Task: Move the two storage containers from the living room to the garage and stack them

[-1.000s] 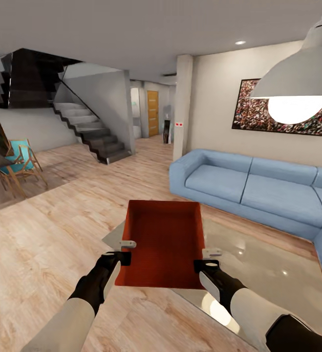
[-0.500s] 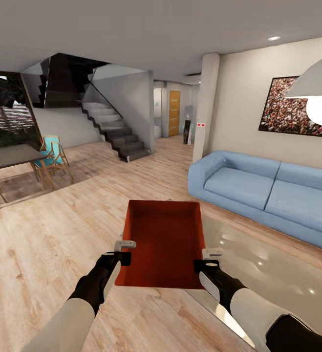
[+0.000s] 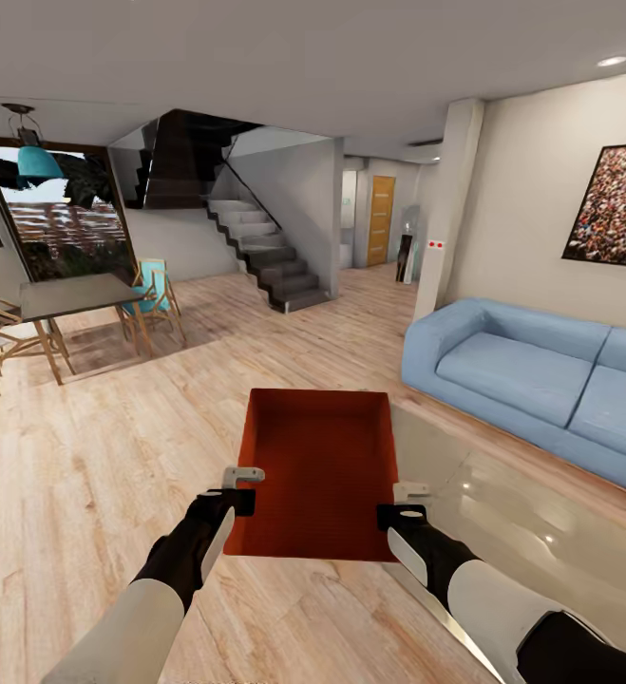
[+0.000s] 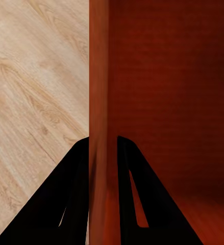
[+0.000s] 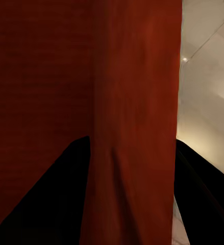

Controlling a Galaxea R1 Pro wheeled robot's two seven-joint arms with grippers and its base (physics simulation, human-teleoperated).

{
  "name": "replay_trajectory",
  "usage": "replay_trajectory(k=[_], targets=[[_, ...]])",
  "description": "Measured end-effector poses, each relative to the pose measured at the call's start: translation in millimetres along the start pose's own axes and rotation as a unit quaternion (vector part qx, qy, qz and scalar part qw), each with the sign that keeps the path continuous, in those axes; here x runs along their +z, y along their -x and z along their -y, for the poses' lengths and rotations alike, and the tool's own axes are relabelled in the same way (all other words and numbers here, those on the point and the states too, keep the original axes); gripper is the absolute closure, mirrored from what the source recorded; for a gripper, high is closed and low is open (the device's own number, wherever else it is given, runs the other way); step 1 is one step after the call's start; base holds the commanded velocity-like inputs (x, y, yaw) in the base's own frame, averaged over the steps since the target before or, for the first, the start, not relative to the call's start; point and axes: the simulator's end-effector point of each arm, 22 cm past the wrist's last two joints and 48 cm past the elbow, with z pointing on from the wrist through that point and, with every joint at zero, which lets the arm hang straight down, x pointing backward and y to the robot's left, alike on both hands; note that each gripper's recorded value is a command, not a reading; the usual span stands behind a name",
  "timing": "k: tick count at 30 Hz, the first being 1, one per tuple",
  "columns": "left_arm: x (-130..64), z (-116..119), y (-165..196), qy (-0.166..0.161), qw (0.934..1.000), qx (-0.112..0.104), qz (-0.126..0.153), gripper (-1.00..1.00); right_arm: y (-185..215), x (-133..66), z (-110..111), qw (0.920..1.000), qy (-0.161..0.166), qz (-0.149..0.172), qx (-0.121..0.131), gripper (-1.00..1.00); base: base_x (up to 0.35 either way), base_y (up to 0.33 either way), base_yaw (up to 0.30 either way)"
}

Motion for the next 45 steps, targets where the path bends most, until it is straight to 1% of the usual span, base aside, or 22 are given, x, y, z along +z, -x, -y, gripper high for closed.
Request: replay_trajectory(k=[45], targets=[[0.1,-0.6,-0.7,0.0,1.0,-0.001,-0.001,1.0,-0.2,-0.2,-0.5,1.0,-0.001,0.0,0.0,1.0,0.0,0.0,0.283]])
